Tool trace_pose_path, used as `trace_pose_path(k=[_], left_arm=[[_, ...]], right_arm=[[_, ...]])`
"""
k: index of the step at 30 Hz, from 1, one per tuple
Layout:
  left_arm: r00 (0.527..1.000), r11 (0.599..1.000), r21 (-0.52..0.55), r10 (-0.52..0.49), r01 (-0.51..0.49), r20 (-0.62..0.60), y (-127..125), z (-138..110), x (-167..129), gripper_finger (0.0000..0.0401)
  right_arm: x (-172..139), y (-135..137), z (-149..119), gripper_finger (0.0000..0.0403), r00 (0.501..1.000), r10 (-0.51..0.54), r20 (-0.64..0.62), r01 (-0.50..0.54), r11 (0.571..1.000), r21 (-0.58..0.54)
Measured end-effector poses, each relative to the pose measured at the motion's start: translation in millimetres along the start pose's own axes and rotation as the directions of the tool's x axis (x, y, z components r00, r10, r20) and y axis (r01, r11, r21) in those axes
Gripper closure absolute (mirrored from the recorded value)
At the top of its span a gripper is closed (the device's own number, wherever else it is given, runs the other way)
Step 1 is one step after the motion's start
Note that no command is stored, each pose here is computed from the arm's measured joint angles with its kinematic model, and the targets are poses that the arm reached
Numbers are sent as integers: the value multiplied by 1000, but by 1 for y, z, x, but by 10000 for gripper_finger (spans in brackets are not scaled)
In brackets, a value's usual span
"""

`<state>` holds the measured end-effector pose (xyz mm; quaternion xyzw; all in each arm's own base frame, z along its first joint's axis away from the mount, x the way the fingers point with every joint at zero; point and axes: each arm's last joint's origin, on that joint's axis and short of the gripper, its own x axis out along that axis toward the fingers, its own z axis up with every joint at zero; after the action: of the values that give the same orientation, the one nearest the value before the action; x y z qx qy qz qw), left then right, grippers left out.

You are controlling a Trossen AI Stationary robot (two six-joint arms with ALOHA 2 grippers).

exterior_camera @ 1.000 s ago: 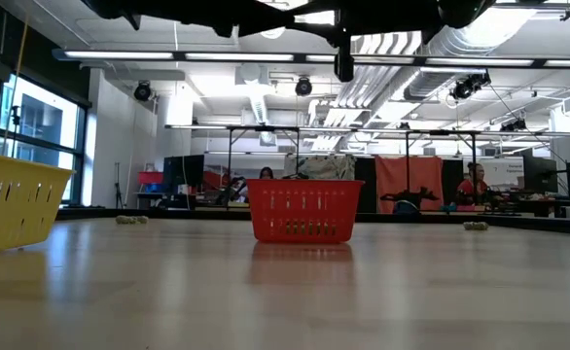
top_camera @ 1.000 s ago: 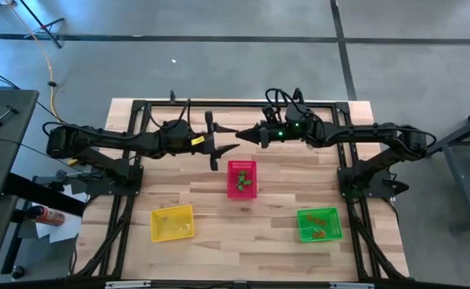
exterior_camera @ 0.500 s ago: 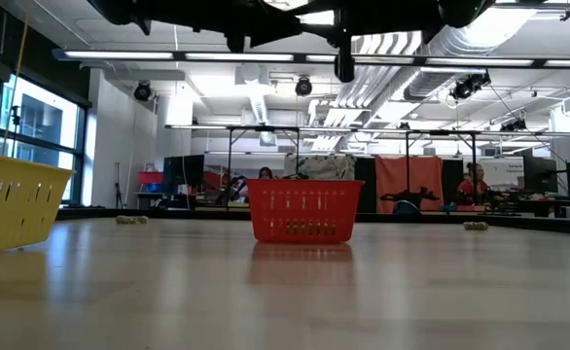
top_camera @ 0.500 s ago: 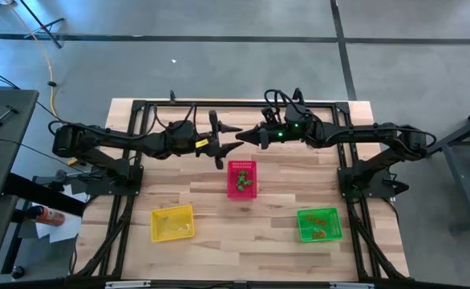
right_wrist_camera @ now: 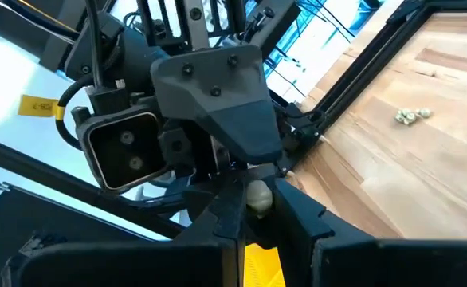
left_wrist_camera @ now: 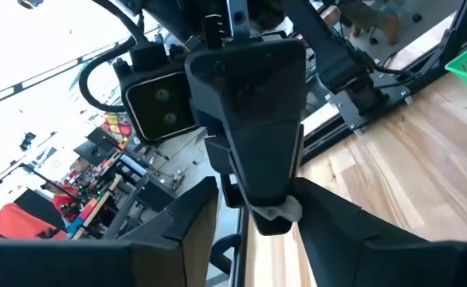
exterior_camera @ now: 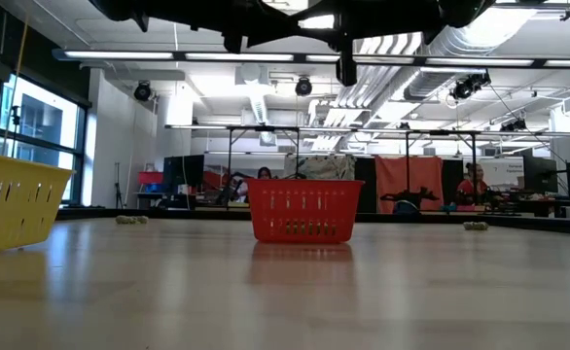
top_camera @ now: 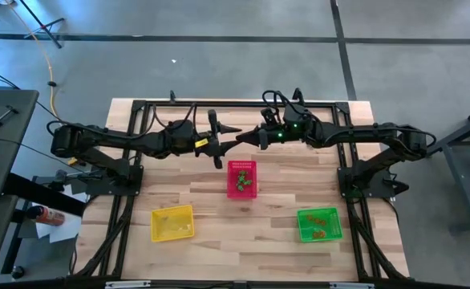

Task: Sort Halloween decoration
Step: Put the white skull toy into the yellow bin

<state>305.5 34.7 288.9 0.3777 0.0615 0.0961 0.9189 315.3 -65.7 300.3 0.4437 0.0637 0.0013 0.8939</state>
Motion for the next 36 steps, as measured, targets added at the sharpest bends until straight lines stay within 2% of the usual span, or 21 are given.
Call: trace_pose_path(k=[8, 19, 29, 36], left_arm=[[1000, 1000, 2, -16, 16, -8, -2, 0, 0, 283], [1000, 998, -62, -18, 17, -11, -2, 0, 0, 365], [1000, 998, -65, -23, 22, -18, -2, 0, -1, 376], [999, 998, -64, -24, 22, -29, -3, -1, -1, 378]], right_arm=[[0, 0, 0, 367, 1000, 1, -2, -1, 1000, 5], [0, 0, 0, 350, 1000, 3, -8, -2, 1000, 27], [0, 1, 1, 331, 1000, 21, 7, -21, 999, 30], [0, 1, 2, 281, 1000, 26, 13, -26, 999, 47]])
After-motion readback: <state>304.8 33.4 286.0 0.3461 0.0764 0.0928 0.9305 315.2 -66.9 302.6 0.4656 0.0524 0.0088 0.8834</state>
